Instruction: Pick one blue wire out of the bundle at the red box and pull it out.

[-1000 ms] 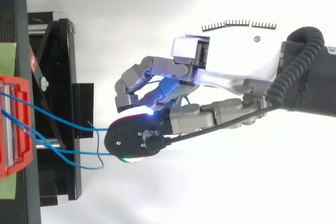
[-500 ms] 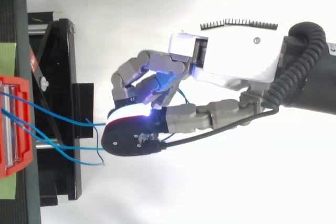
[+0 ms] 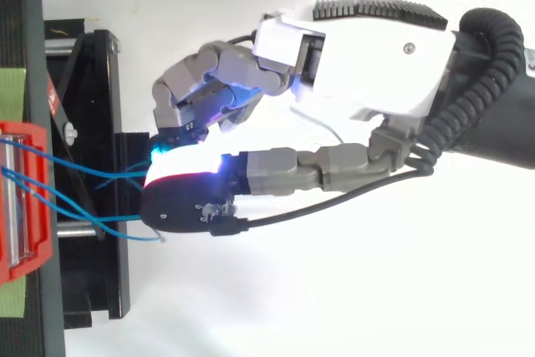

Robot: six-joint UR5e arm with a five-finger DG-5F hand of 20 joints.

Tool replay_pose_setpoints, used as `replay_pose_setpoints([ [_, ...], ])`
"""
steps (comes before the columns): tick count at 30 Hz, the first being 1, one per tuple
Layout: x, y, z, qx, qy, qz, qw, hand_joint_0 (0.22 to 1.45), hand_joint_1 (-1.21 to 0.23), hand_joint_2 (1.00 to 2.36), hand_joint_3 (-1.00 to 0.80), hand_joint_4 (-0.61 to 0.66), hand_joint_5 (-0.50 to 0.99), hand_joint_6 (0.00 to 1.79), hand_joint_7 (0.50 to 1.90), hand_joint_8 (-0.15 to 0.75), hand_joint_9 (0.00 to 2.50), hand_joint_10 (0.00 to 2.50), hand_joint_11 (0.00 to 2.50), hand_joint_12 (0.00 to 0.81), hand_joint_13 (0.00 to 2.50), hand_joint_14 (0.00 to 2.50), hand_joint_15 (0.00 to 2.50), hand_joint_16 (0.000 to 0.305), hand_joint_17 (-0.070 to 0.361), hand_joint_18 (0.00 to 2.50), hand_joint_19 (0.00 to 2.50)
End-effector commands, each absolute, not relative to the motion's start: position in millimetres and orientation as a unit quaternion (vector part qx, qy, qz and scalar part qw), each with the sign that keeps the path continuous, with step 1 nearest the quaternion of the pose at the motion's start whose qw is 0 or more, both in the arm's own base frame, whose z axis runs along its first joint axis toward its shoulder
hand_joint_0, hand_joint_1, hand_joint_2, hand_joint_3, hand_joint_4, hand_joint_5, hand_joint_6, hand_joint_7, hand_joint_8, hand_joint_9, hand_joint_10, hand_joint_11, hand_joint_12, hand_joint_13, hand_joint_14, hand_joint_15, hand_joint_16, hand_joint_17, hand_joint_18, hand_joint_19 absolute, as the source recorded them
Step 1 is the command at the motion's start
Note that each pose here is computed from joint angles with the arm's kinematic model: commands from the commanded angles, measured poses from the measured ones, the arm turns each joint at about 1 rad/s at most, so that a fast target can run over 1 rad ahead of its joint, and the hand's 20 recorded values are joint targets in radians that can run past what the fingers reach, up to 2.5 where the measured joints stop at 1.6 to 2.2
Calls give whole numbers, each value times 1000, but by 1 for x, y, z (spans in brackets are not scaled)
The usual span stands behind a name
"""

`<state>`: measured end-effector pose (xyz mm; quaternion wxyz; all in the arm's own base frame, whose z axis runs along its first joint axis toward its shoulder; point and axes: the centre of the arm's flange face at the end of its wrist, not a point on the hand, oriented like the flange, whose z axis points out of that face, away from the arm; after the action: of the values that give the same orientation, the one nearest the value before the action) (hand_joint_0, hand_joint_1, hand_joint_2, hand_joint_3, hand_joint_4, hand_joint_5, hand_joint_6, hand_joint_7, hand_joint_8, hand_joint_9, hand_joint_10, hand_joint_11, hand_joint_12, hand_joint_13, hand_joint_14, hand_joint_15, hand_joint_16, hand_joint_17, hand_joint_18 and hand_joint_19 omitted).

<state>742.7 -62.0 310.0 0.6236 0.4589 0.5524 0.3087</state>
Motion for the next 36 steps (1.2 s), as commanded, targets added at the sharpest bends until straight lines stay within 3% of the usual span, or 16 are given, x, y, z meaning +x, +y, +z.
replay_pose_setpoints([
  [1,743,-63,310,452,557,300,628,574,-767,1014,-57,262,-188,900,1058,395,794,16,594,513,574,10,305,71,160,680,474],
  [18,743,-66,311,456,551,304,630,580,-788,1017,-133,232,-199,895,1071,365,755,18,592,478,543,11,304,65,147,629,491],
  [36,741,-65,308,501,522,347,596,606,-827,1018,-182,231,-209,893,1082,340,707,18,605,463,526,11,302,62,140,605,475],
])
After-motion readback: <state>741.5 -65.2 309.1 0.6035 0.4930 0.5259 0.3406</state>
